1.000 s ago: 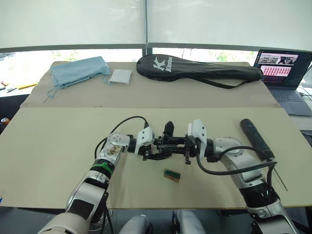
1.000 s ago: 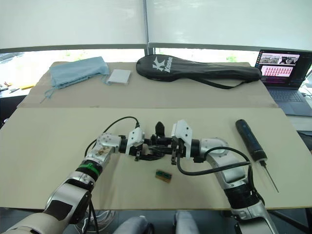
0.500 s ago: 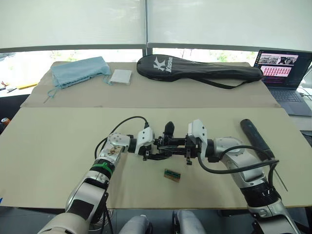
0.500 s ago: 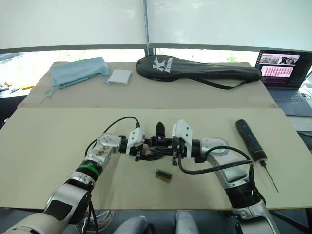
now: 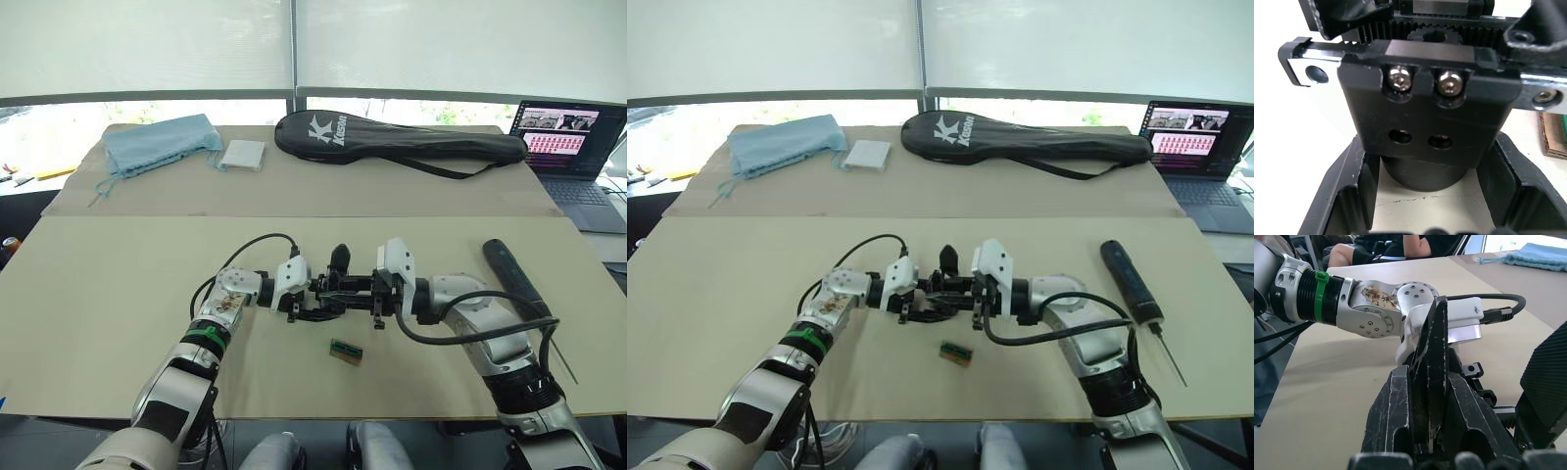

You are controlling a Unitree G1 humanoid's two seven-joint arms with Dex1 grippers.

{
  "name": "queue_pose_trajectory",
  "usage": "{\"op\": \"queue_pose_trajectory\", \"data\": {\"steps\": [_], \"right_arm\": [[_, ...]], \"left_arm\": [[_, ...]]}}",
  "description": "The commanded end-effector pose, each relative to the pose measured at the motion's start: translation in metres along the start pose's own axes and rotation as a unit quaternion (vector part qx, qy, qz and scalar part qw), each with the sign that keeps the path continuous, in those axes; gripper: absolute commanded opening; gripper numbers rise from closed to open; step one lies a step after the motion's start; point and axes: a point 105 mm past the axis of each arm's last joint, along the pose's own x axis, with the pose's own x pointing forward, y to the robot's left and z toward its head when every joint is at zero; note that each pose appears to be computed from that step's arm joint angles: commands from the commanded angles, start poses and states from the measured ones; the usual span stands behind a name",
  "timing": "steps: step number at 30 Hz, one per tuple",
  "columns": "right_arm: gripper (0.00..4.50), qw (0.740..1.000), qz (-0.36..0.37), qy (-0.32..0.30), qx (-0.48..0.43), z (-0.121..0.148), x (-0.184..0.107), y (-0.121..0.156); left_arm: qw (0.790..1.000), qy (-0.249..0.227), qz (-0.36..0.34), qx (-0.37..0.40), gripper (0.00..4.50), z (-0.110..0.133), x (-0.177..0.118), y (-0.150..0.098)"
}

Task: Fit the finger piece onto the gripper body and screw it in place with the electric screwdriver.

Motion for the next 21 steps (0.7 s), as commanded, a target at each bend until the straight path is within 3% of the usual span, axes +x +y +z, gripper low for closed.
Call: {"op": "queue_pose_trajectory", "data": {"steps": [1,21], "right_arm": [[0.41,0.999,-0.011,0.026,0.017,-0.0096,-0.0021,-0.0035],[0.41,0.998,0.011,0.05,0.039,-0.0146,-0.001,0.0059]], "left_arm": [[1.0,0.018,-0.014,-0.007,2.28,-0.0094,0.0019,-0.0071],[1.0,0.02,-0.012,-0.009,2.28,-0.0114,0.0001,-0.0072]]}}
